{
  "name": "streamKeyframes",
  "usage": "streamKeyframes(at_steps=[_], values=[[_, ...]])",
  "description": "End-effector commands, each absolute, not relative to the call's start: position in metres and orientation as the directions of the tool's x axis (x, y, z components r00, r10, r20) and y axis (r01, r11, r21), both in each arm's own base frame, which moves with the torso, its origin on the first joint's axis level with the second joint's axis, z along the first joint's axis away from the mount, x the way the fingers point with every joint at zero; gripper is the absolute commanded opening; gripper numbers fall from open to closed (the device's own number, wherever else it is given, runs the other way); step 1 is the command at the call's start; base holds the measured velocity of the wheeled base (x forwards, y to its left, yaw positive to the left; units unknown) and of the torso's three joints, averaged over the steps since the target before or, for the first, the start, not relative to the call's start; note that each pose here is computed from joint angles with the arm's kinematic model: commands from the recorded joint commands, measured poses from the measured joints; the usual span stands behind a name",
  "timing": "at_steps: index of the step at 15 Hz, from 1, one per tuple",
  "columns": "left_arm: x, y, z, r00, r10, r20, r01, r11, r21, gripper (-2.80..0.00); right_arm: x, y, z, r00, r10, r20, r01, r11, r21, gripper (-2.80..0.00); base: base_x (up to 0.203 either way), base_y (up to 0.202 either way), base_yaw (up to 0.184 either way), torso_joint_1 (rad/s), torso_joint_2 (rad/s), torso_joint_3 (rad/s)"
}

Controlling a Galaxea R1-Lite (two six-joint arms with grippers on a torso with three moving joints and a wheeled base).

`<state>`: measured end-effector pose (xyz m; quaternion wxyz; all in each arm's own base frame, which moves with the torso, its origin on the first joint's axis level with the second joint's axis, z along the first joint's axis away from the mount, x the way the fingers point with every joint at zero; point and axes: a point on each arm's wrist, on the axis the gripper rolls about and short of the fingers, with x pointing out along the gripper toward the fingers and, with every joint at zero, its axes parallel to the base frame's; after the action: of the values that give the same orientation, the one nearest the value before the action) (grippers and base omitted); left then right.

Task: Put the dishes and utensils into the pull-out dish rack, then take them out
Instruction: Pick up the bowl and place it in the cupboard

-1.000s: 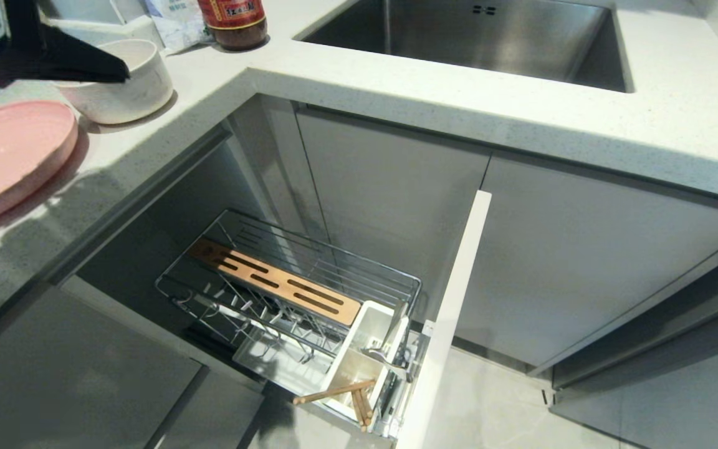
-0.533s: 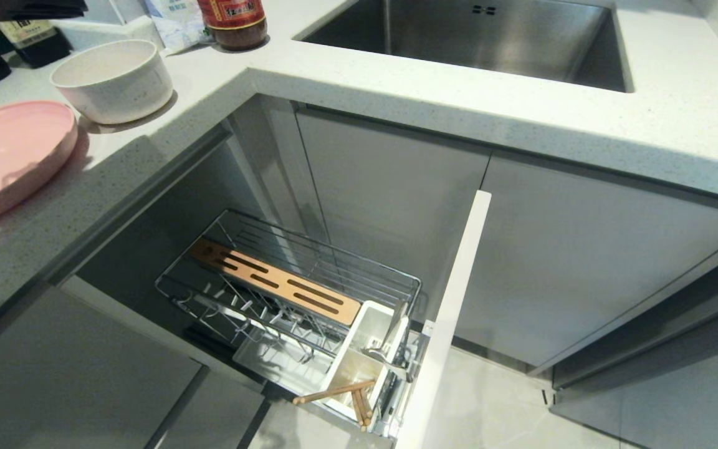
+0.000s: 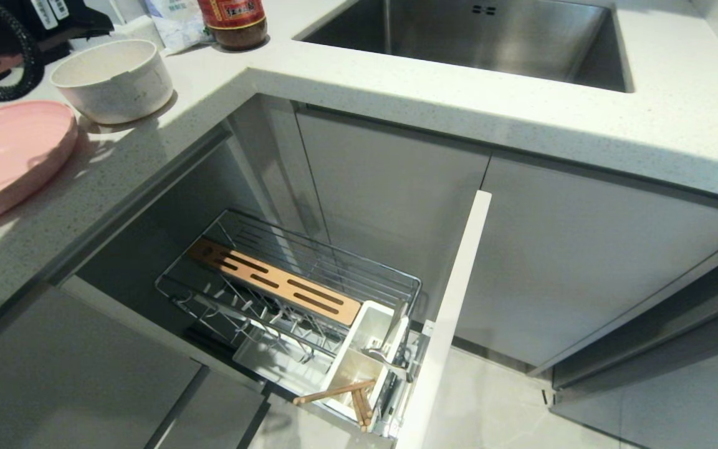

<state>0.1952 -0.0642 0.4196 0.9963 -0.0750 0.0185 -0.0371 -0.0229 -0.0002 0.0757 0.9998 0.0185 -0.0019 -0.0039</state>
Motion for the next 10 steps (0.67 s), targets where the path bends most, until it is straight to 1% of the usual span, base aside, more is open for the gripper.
streamKeyframes(at_steps=[1, 2, 7, 10], values=[[0.1958, -0.0642, 0.4179, 0.997, -0.070, -0.039, 0.063, 0.987, -0.149, -2.80, -0.0228, -0.0002, 0.0758, 1.000, -0.008, 0.003, 0.008, 0.999, 0.037, -2.80, 0.000, 0.000, 0.000, 0.000, 0.00, 0.000], [0.1953, -0.0638, 0.4180, 0.997, -0.061, -0.038, 0.055, 0.987, -0.149, 0.00, -0.0228, -0.0002, 0.0758, 1.000, -0.008, 0.003, 0.008, 0.999, 0.038, -2.80, 0.000, 0.000, 0.000, 0.000, 0.00, 0.000], [0.1956, -0.0618, 0.4174, 0.998, 0.046, -0.042, -0.050, 0.993, -0.108, 0.00, -0.0228, -0.0002, 0.0758, 1.000, -0.008, 0.003, 0.008, 0.999, 0.038, -2.80, 0.000, 0.000, 0.000, 0.000, 0.00, 0.000], [0.1978, -0.0616, 0.4146, 0.995, 0.078, -0.057, -0.082, 0.994, -0.068, 0.00, -0.0228, -0.0002, 0.0758, 1.000, -0.008, 0.003, 0.008, 0.999, 0.038, -2.80, 0.000, 0.000, 0.000, 0.000, 0.00, 0.000]])
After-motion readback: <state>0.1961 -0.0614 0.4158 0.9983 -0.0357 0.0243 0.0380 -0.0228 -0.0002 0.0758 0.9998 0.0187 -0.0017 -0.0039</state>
